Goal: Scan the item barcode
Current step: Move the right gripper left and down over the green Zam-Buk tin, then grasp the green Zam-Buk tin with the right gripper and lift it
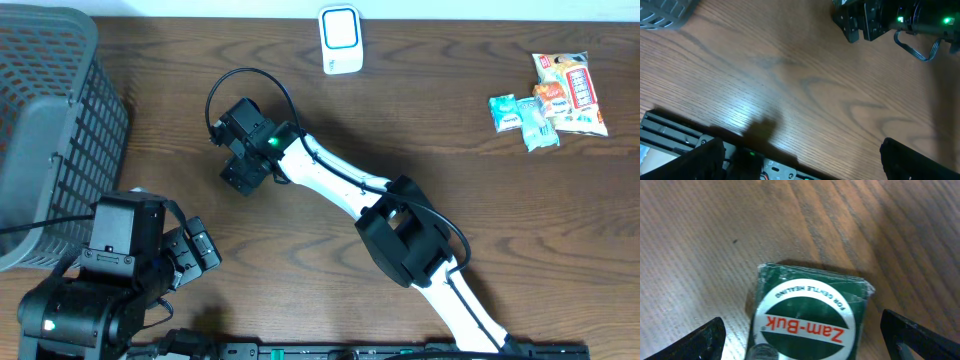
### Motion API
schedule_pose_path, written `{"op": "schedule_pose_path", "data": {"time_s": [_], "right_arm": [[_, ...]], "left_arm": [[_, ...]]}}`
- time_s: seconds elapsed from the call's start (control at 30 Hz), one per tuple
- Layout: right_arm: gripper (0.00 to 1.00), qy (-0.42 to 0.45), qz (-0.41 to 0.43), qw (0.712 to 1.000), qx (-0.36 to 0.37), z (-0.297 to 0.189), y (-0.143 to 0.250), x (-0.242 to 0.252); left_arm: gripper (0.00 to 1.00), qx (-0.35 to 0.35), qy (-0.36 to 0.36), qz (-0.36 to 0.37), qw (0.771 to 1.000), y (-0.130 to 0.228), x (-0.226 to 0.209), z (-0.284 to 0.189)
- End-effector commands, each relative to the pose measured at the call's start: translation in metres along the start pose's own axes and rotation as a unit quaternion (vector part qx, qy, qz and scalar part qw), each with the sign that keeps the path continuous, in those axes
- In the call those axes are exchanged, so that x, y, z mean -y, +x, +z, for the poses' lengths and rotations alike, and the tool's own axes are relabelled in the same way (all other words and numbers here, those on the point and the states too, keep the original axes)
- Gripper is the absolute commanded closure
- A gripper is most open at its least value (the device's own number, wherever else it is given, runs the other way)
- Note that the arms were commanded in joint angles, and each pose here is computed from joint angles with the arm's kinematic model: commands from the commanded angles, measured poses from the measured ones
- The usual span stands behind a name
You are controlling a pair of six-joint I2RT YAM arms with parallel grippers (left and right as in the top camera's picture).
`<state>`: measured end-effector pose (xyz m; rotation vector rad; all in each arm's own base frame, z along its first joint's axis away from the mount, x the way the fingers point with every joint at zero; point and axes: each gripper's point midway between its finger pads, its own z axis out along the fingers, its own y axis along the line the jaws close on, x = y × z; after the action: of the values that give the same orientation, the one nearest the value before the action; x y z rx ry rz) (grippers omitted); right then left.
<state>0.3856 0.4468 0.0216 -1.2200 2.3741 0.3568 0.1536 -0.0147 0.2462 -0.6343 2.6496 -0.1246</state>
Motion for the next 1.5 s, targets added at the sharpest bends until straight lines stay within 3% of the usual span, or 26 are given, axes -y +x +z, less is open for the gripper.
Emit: {"op": "schedule_pose_path", "data": {"time_s": [0.0, 0.23, 0.4, 0.6, 0.83, 1.0, 1.17, 1.3, 1.47], "right_arm": [[0.09, 0.013, -0.007, 1.0, -0.015, 0.013, 0.011, 0.003], [0.15, 0.009, -0.006, 0.999, -0.036, 0.024, 0.024, -0.003], [0.35, 0.009, 0.026, 0.999, -0.035, 0.023, 0.022, -0.007], [0.48, 0.011, 0.082, 0.996, -0.041, 0.008, 0.021, -0.007], [0.5, -0.009, 0.165, 0.985, -0.042, -0.029, 0.013, -0.007], [0.5, -0.107, 0.214, 0.97, -0.053, -0.065, 0.008, -0.02], [0.61, -0.247, 0.271, 0.928, -0.067, -0.098, 0.005, -0.027], [0.67, -0.368, 0.336, 0.864, -0.071, -0.132, 0.0, -0.017], [0.65, -0.446, 0.428, 0.783, -0.075, -0.165, -0.007, 0.016]], "left_arm": [[0.02, 0.001, -0.003, -0.002, 1.0, 0.0, -0.001, 0.0], [0.03, 0.001, -0.003, -0.002, 1.0, 0.0, -0.001, 0.0], [0.03, 0.001, -0.003, -0.002, 1.0, 0.0, -0.001, 0.0], [0.03, 0.001, -0.003, -0.002, 1.0, 0.0, -0.001, 0.0], [0.02, 0.001, -0.003, -0.002, 1.0, 0.0, -0.001, 0.0], [0.02, 0.001, -0.003, -0.002, 1.0, 0.0, -0.001, 0.0], [0.03, 0.001, -0.003, -0.002, 1.0, 0.0, -0.001, 0.0], [0.02, 0.001, -0.003, -0.002, 1.0, 0.0, -0.001, 0.0], [0.02, 0.001, -0.003, -0.002, 1.0, 0.0, -0.001, 0.0]]}}
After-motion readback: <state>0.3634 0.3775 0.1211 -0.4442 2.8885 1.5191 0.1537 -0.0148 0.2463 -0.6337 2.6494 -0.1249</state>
